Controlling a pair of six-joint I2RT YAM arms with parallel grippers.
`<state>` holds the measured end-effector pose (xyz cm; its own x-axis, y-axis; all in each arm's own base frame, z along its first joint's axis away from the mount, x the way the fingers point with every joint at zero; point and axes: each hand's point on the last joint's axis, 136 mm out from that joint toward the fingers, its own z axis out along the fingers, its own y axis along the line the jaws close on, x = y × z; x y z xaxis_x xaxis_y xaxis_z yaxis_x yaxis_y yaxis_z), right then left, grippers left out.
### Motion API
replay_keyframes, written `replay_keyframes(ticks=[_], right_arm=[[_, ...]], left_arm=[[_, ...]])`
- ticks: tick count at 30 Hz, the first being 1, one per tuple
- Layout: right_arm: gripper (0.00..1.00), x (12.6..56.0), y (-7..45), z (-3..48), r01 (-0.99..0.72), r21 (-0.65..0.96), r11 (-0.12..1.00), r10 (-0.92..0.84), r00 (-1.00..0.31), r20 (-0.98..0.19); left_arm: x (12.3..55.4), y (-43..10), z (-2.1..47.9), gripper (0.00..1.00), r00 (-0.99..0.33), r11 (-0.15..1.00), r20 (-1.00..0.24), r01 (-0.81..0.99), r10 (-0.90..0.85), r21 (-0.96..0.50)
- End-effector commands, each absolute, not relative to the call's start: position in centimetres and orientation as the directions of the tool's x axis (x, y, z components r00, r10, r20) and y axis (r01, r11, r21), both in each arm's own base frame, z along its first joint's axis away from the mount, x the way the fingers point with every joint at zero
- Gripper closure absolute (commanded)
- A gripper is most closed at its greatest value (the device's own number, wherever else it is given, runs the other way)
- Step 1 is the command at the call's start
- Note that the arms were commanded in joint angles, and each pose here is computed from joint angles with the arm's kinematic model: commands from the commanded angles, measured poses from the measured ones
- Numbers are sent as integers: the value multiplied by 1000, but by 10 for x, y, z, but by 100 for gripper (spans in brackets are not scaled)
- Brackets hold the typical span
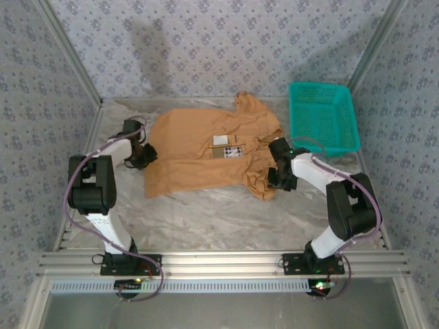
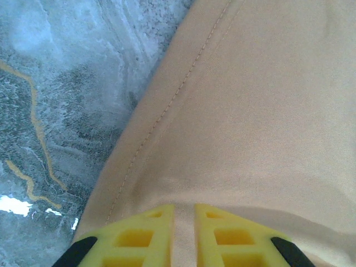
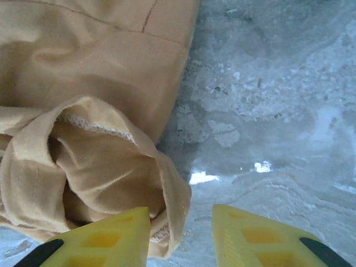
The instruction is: Fold the inside-out t-shirt
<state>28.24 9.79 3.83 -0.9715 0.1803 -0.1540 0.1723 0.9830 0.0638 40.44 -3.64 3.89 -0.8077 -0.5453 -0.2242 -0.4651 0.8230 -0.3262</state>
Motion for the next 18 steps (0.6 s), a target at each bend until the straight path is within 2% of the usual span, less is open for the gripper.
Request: replay_keyframes(ticks=[1, 4, 5, 7, 8, 14, 18], right_arm=[[63, 293, 99, 34, 148, 65, 987, 157, -973, -170], [66, 296, 100, 27, 148, 61, 987, 156, -975, -156], [73, 296, 100, 24, 150, 57, 987, 156, -977, -148], [97, 294, 95, 22, 162, 29, 986, 164, -976, -146], [100, 289, 93, 24, 169, 19, 985, 170, -975, -144], [100, 243, 90, 55, 174, 32, 984, 176, -945, -276], [100, 214, 102, 65, 106, 152, 983, 163, -886, -435]], left_arm=[[402, -42, 45, 84, -815, 828, -230, -444, -532, -343], [405, -42, 43, 84, -812, 824, -228, -448, -537, -346], [408, -42, 42, 84, -811, 823, -228, -449, -539, -348], [412, -42, 38, 84, -811, 821, -221, -455, -542, -344], [413, -40, 35, 84, -811, 821, -215, -462, -544, -335], [406, -25, 10, 88, -797, 810, -185, -522, -575, -266], [401, -20, 4, 89, -792, 805, -178, -539, -584, -248]])
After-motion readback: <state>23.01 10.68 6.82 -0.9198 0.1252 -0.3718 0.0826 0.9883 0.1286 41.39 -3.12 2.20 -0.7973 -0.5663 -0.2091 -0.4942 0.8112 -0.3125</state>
